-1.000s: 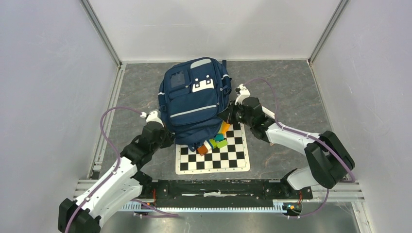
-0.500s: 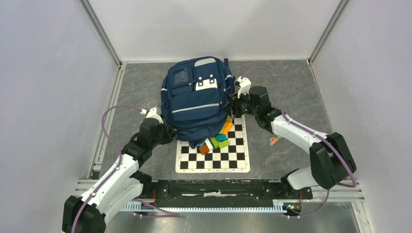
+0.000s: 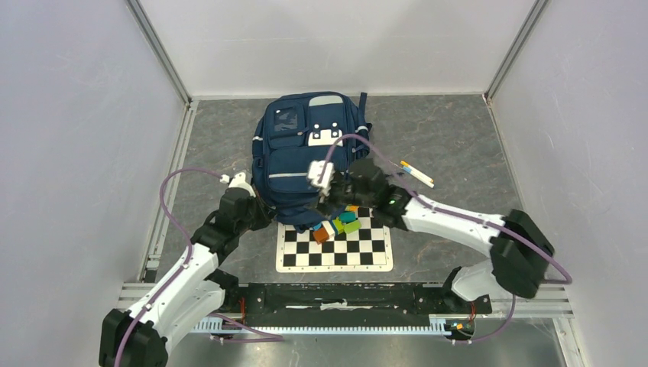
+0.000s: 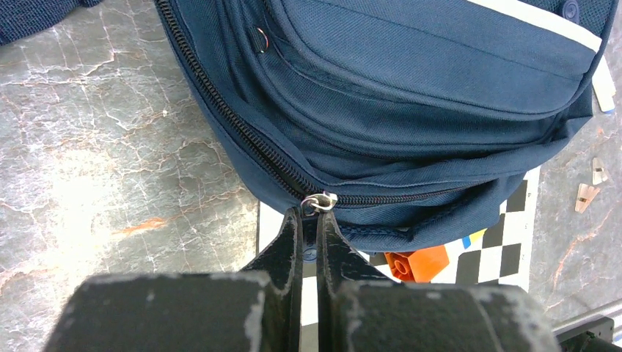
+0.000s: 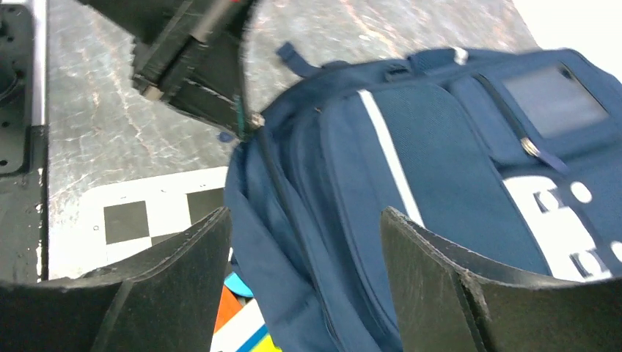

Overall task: Pack the student bag
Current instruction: Zip the student bag at the center of the board, then unzip the student bag at the center of the board.

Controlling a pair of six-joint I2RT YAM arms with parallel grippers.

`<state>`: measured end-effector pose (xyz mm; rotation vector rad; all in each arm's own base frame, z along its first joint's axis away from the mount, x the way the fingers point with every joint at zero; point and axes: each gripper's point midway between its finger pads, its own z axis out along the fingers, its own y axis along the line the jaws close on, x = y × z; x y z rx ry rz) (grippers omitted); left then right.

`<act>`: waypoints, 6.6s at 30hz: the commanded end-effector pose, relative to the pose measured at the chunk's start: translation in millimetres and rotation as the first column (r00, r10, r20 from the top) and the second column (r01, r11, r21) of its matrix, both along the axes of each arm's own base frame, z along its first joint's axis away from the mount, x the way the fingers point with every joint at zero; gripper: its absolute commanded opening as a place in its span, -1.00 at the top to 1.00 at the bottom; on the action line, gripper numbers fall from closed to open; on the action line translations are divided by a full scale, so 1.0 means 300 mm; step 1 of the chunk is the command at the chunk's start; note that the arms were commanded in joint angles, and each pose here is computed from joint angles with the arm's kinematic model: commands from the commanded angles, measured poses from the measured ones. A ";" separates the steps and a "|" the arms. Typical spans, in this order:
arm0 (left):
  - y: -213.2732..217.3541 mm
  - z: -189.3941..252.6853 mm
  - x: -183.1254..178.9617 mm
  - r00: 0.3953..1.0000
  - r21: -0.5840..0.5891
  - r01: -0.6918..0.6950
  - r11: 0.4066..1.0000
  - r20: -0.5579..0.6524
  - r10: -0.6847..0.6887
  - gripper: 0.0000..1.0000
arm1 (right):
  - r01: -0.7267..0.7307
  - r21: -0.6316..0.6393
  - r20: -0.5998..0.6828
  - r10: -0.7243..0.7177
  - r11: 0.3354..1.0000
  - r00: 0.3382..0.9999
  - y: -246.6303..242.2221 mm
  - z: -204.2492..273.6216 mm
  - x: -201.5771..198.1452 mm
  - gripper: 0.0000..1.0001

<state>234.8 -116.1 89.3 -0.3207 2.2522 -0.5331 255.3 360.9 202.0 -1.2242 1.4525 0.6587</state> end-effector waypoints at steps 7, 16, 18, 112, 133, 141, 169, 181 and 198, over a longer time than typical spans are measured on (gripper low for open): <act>0.015 0.041 0.002 0.999 0.012 -0.003 1.000 0.038 0.003 0.96 | -0.181 -0.192 0.132 0.208 0.965 0.969 0.330 -0.116 -0.012 -0.42; 0.030 0.057 0.012 0.999 0.033 -0.021 0.999 0.047 0.020 0.96 | -0.217 -0.321 0.065 0.250 0.922 0.966 0.383 -0.303 0.017 -0.16; 0.034 0.059 0.015 0.998 0.040 -0.027 0.999 0.050 0.025 0.96 | -0.224 -0.331 0.050 0.254 0.916 0.966 0.381 -0.333 0.011 -0.03; -0.039 0.084 0.360 0.957 -0.132 0.212 0.968 -0.171 -0.233 -0.34 | 0.066 0.030 -0.321 -0.053 0.997 0.946 -0.202 -0.160 0.433 -0.82; -0.007 0.091 0.425 0.970 -0.068 0.177 0.982 -0.158 -0.185 0.79 | 0.014 0.054 -0.520 0.016 0.998 0.854 -0.288 -0.229 0.106 -0.63; 0.038 0.120 0.499 0.973 0.024 0.176 0.984 -0.155 -0.170 0.83 | -0.010 0.052 -0.552 0.038 0.999 0.833 -0.351 -0.240 -0.051 -0.55; 0.008 0.102 0.470 0.959 -0.021 0.234 0.972 -0.157 -0.234 0.96 | 0.020 -0.104 -0.322 -0.053 0.994 0.945 -0.367 -0.278 0.126 -0.36; -0.019 0.107 0.476 0.961 -0.079 0.224 0.971 -0.147 -0.234 0.96 | 0.032 -0.161 -0.306 -0.081 0.986 0.949 -0.339 -0.333 0.127 -0.02; -0.014 0.130 0.442 0.993 -0.168 0.080 0.983 -0.077 -0.094 0.96 | 0.070 -0.142 -0.396 -0.121 0.987 0.910 -0.308 -0.327 -0.044 1.00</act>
